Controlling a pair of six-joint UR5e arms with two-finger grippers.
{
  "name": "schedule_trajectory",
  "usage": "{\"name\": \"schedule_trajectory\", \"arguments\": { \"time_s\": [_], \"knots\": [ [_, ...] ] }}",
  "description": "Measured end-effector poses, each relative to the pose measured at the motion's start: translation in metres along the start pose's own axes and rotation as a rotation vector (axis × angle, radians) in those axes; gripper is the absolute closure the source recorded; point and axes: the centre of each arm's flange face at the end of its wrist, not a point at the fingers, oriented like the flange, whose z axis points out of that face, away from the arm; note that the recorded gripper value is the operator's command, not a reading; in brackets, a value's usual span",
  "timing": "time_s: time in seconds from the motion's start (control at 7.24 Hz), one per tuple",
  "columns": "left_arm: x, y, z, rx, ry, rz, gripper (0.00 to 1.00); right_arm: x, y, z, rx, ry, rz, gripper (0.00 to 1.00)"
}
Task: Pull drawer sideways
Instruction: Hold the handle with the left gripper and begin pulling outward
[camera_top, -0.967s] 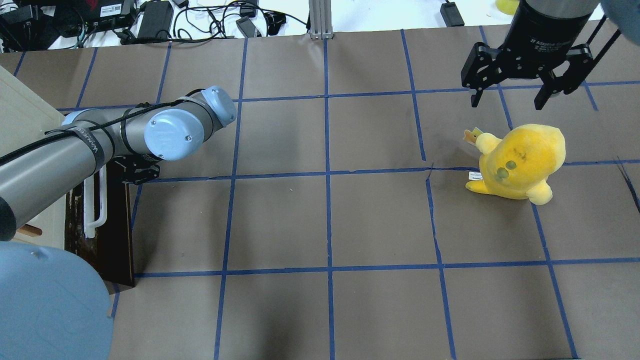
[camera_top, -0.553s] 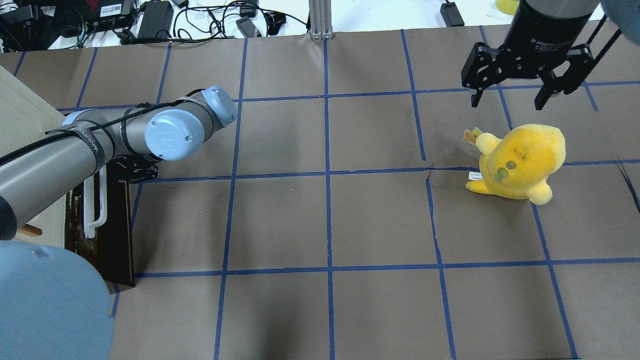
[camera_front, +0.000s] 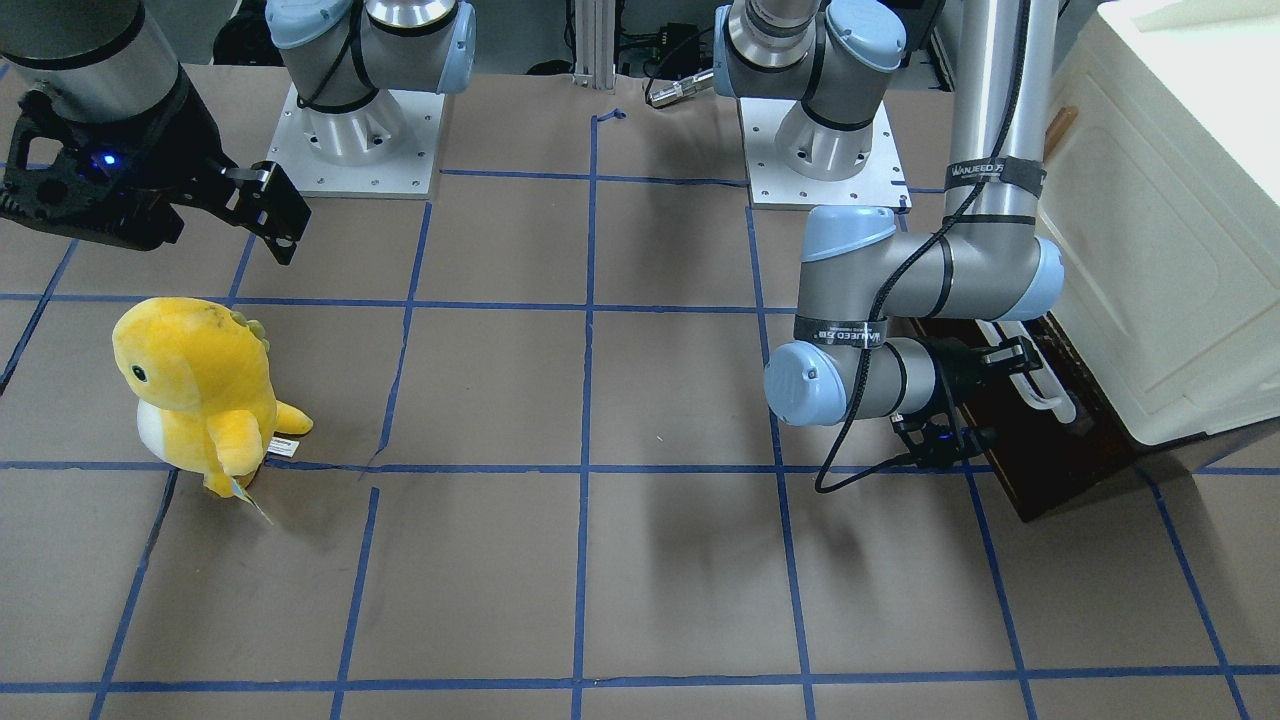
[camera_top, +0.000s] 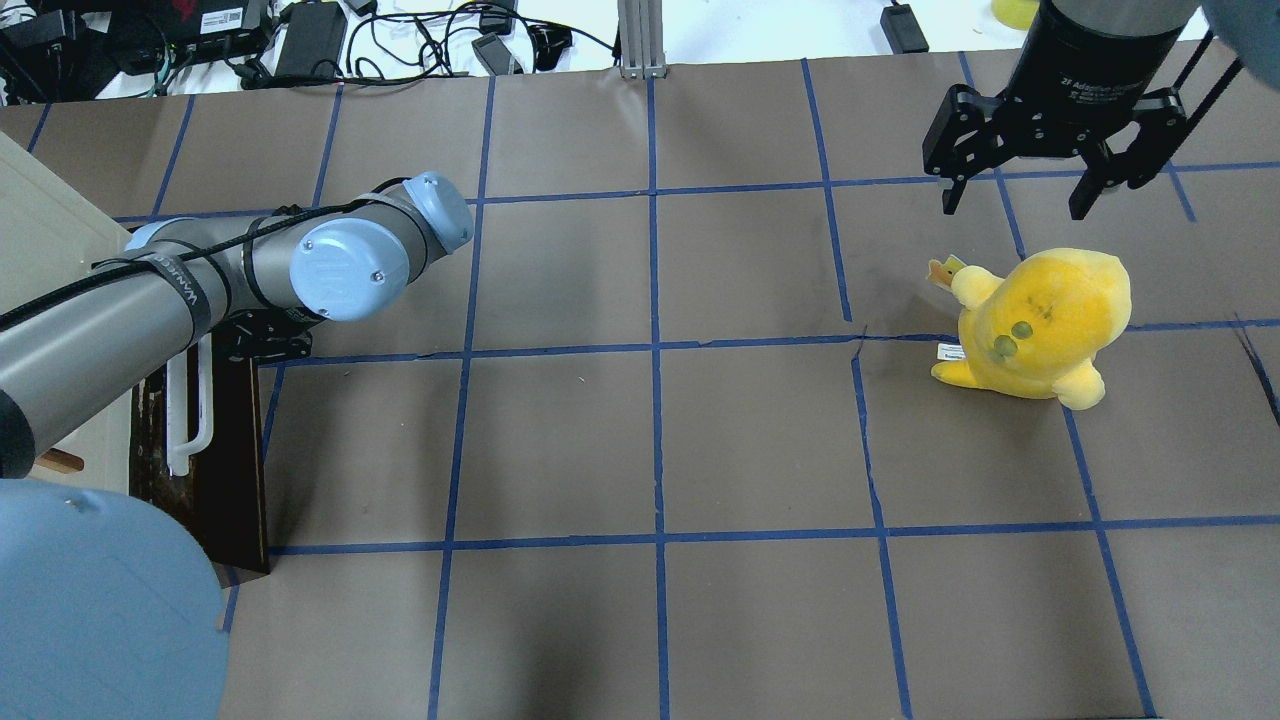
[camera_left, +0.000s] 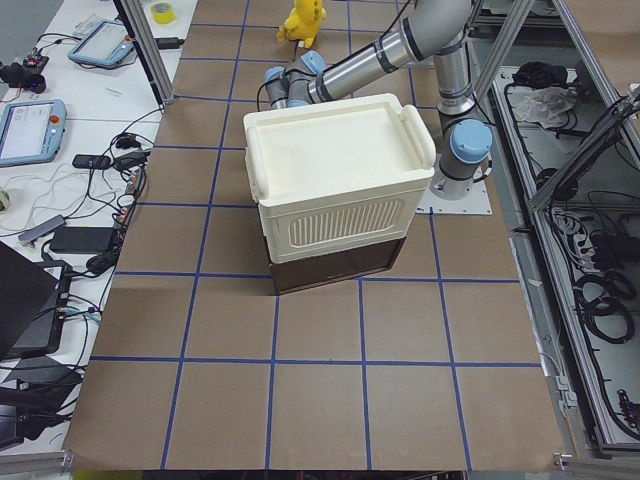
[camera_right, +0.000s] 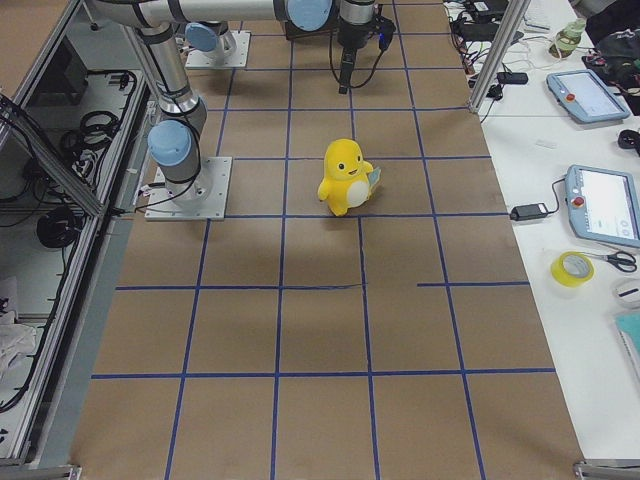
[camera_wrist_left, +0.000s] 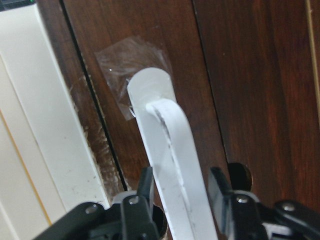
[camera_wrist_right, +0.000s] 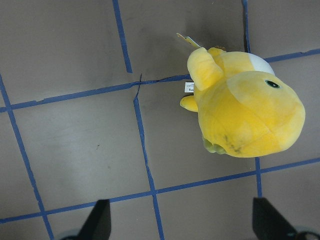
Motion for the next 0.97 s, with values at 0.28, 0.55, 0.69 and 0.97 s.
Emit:
{"name": "schedule_trajectory", "arguments": {
  "time_s": [0.28, 0.55, 0.69, 0.97],
  "knots": [
    [0.0006, -0.0004, 0.0, -0.001, 0.002, -0.002, 0.68, -0.0001, 0.0001, 0.0, 0.0, 0.0, 0.0, 0.0],
    [0.001, -0.0005, 0.0001, -0.002, 0.003, -0.003, 0.72, -0.0002, 0.0, 0.0, 0.0, 0.0, 0.0, 0.0],
    [0.001, -0.0006, 0.0, -0.002, 0.004, -0.003, 0.73, -0.0001, 0.0001, 0.0, 0.0, 0.0, 0.0, 0.0],
    [0.0013, -0.001, 0.0, -0.002, 0.005, -0.002, 0.77, -0.0001, 0.0, 0.0, 0.0, 0.0, 0.0, 0.0]
  ]
}}
